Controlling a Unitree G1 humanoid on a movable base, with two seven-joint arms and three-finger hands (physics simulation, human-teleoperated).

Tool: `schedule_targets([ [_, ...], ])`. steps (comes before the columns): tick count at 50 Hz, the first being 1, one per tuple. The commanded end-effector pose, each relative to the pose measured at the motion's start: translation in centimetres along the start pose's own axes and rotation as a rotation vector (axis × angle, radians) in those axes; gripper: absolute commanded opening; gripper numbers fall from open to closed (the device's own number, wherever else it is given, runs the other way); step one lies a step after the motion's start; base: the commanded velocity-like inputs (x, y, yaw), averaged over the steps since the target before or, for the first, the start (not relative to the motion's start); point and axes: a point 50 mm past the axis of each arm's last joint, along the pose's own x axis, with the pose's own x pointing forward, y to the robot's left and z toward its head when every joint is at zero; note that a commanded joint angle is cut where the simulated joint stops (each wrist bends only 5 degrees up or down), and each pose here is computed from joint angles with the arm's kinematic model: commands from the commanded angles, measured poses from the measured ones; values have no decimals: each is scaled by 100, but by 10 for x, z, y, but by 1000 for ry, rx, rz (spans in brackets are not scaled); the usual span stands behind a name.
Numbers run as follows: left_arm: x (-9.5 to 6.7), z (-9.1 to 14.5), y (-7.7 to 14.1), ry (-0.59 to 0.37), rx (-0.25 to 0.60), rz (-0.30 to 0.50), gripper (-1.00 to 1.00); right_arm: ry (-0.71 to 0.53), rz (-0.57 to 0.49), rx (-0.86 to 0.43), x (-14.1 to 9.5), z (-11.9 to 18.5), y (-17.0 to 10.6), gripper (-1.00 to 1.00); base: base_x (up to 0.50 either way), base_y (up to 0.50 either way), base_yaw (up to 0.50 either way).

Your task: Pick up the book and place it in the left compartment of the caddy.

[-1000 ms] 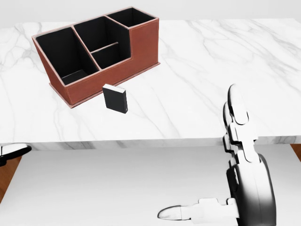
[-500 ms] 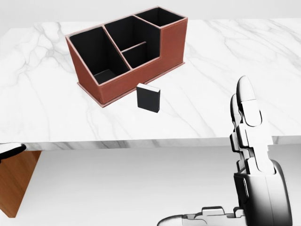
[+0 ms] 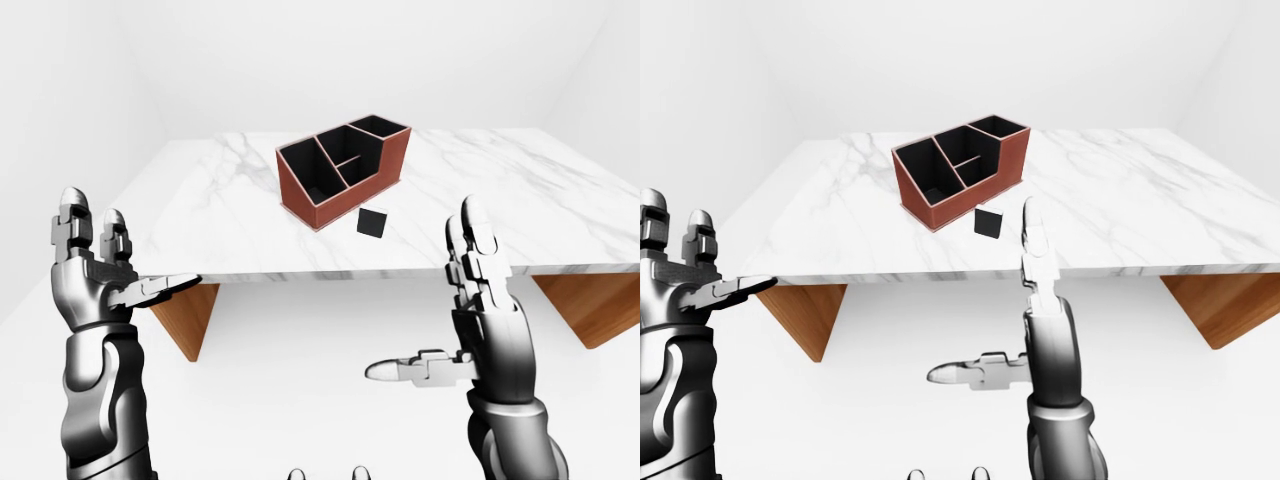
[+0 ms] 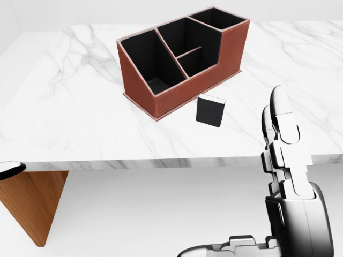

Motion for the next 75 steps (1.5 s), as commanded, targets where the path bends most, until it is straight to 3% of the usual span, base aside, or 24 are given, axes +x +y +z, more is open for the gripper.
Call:
schedule_targets([
  [1,0,0,0,0,-5,-1,100,10,-20,28,1,-3,-3,100,0,0,0],
  [75,-1,3,0,-13,-13,1,100,55,2,30,2,-14,-1,100,48,0,0],
])
